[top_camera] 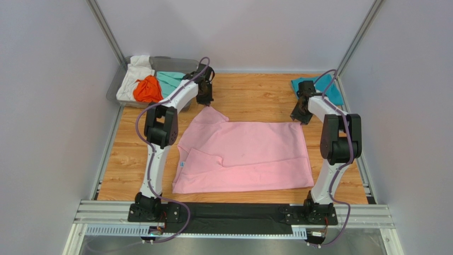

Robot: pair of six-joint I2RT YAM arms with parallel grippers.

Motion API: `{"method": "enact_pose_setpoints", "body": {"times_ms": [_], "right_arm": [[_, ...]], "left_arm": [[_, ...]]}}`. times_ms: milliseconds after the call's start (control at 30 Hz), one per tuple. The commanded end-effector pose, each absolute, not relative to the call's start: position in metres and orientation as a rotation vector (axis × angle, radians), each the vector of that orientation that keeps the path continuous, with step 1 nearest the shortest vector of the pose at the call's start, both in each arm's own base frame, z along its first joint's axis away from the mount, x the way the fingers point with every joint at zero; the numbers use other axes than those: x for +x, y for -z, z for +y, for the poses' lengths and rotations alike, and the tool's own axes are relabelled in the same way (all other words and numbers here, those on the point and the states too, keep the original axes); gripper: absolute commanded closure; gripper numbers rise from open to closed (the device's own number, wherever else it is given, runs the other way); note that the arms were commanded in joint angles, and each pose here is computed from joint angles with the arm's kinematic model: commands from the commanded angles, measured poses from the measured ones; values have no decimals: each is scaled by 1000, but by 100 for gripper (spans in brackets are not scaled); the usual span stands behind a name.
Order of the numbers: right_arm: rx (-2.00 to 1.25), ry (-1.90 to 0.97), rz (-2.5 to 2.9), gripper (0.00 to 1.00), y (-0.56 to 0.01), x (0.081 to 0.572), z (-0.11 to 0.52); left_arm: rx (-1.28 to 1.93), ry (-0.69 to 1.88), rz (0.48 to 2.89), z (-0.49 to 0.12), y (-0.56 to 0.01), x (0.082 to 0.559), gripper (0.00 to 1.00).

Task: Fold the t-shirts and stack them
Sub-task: Fold the tshirt

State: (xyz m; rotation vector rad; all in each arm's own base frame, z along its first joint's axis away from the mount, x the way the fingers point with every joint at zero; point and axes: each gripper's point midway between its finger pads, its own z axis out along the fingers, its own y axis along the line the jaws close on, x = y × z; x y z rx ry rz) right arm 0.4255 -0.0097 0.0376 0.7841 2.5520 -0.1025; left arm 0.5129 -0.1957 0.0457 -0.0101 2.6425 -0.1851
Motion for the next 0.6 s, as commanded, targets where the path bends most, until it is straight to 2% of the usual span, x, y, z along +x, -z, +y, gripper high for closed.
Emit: {"method": "enact_pose_setpoints", "body": {"times_ms": [0, 133, 200, 233, 267, 367, 533, 567], "right_arm": [[804, 161, 2527, 57, -43, 432, -19], [812, 213, 2545, 60, -39, 425, -24], [815, 249, 2534, 67, -40, 424, -29], [811, 251, 2530, 75, -41, 425, -29], [803, 251, 2528, 87, -43, 426, -30], [772, 236, 2525, 100, -46, 431, -29], [739, 193, 2513, 100, -57, 434, -24], [736, 175, 2507, 100, -60, 434, -23]], "left_arm": [[22, 233, 2561, -199, -82, 518, 100], [21, 238, 2561, -199, -83, 517, 100], [23, 244, 2561, -199, -84, 516, 100], [22, 249, 2559, -200, -85, 515, 100], [26, 253, 2560, -201, -86, 514, 100], [24, 257, 2556, -199, -90, 511, 100], [30, 361, 2488, -206, -114, 499, 100], [31, 367, 2517, -205, -102, 486, 100]]}}
